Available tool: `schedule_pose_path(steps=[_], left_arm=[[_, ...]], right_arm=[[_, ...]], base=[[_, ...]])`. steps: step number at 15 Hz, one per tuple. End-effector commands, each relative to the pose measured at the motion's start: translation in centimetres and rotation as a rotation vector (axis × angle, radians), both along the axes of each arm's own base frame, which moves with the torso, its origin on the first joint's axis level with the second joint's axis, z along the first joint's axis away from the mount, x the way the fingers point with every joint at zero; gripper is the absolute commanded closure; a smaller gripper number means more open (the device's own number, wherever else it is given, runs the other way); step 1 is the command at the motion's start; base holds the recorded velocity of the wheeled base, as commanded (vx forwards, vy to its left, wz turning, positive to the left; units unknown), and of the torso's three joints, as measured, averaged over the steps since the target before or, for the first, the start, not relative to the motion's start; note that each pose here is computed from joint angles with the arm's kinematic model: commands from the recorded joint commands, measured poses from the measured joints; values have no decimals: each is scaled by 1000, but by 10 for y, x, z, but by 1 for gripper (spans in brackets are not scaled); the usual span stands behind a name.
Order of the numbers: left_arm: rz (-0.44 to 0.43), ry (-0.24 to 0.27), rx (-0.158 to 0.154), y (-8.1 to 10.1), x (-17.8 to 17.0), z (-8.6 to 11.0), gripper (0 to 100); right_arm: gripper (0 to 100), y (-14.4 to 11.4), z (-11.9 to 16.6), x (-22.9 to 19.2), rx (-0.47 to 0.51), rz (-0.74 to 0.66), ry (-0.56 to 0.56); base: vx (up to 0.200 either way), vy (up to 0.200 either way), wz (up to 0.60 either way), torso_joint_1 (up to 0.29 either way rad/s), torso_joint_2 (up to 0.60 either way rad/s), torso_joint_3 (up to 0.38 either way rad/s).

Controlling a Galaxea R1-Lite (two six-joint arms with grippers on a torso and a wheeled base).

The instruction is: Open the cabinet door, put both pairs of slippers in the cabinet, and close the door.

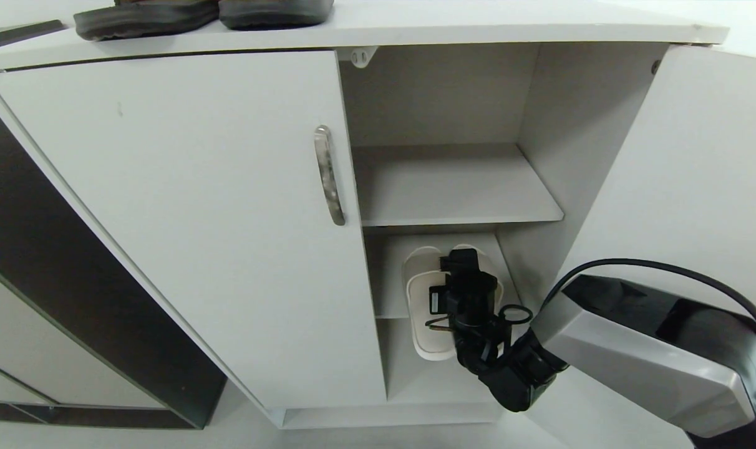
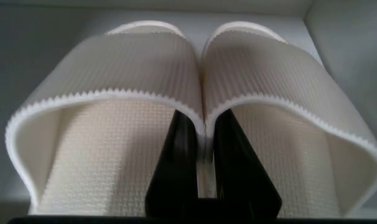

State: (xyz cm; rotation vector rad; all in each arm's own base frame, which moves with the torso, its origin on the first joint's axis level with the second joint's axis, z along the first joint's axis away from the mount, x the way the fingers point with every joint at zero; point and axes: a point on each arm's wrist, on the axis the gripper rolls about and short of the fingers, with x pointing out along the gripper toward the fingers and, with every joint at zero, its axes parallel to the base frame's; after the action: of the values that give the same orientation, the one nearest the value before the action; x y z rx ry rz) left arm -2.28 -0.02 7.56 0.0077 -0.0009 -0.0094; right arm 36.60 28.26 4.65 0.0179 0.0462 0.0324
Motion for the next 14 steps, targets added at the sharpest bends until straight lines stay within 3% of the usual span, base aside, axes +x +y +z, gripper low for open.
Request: schedule_pose_path(steps=[1,8,14], left_arm=[[0,1,0,0,0,0,100],[2,1,-2,0,0,0,100],[2,1,-2,0,0,0,100]], right_arm=[[100,-2,-8,16,-2,-23,3],[100,-2,13,50,15,-38,-16],[100,2,3,64,5,-47,-4]], base=[[0,0,0,0,0,0],[0,0,0,0,0,0],[0,0,0,0,0,0]])
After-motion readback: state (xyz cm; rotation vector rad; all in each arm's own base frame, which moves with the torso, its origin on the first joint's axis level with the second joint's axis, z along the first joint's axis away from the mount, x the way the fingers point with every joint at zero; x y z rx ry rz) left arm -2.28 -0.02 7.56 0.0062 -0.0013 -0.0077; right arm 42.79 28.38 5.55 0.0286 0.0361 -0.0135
